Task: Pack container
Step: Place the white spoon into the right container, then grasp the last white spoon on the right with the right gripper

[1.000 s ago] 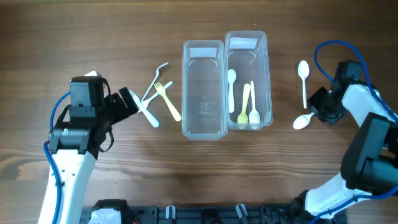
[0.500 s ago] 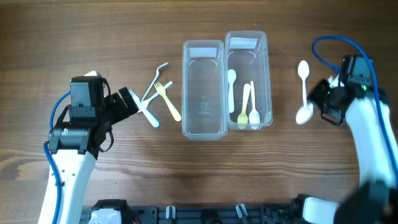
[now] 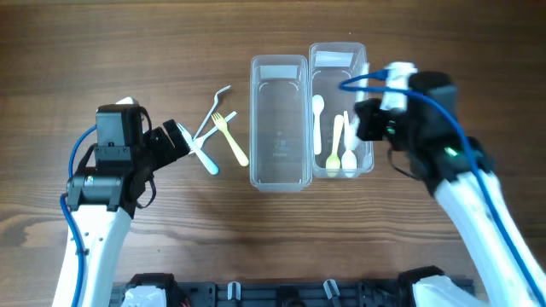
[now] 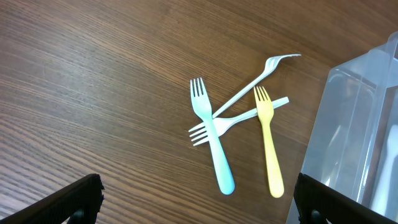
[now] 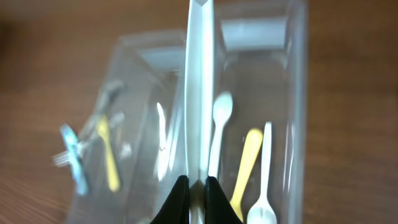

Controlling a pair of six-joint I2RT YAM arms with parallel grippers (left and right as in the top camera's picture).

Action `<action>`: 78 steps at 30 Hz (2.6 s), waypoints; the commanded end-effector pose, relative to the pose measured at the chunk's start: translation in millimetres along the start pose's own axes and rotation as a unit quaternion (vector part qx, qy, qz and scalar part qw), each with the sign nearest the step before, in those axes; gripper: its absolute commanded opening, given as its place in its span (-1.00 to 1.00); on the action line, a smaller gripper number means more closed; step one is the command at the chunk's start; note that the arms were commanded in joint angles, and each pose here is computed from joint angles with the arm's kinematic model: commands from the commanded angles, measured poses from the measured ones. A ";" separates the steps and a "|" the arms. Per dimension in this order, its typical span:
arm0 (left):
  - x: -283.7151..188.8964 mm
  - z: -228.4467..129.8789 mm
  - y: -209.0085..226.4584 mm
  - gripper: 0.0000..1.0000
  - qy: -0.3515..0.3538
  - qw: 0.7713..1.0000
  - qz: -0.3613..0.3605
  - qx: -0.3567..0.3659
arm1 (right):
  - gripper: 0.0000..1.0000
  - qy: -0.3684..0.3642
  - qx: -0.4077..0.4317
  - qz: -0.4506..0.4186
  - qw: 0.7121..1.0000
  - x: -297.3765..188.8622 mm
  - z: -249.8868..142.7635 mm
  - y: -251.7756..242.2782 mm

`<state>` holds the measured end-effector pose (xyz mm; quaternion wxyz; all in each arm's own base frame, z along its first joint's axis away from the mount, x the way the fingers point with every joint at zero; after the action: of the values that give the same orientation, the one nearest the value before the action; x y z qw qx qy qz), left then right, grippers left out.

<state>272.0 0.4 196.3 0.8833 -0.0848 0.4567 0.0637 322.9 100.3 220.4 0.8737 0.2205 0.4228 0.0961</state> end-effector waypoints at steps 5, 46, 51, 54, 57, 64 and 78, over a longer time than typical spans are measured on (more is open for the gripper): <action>-4.5 7.8 -1.6 1.00 -0.012 1.000 0.001 0.008 | -0.51 0.078 -0.043 -0.038 0.995 66.8 -23.5 -15.3; -4.5 7.8 -1.6 1.00 -0.012 1.000 0.001 0.008 | 0.08 0.209 0.018 -0.302 0.930 98.0 29.1 -222.3; -4.5 7.8 -1.5 1.00 -0.012 1.000 0.001 0.008 | -0.01 0.221 0.023 -0.304 0.926 103.2 22.8 -228.4; -4.5 7.8 -1.5 1.00 -0.012 1.000 0.001 0.008 | 0.00 0.229 0.027 -0.306 0.924 104.1 18.8 -232.5; -4.5 7.8 -1.6 1.00 -0.012 1.000 0.001 0.008 | -0.10 0.242 0.032 -0.308 0.920 105.2 11.6 -236.7; -4.5 7.8 -1.6 1.00 -0.012 1.000 0.001 0.008 | -0.34 0.255 0.038 -0.302 0.918 109.3 4.5 -237.8; -4.5 7.8 -1.6 1.00 -0.012 1.000 0.001 0.008 | -0.89 0.309 0.053 -0.297 0.902 110.4 -24.7 -241.1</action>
<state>272.1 0.4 196.4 0.8834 -0.0848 0.4565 0.0637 382.6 -68.3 35.9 0.7005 0.0863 0.6962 -0.1307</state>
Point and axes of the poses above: each gripper's point midway between its finger pads, its own x axis out along the fingers, its own y axis along the line the jaws close on, z = x × y, the point moved 4 cm from there along -x, back along the fingers, and after that the axes turned 13 degrees about x, right-handed, at the moved point
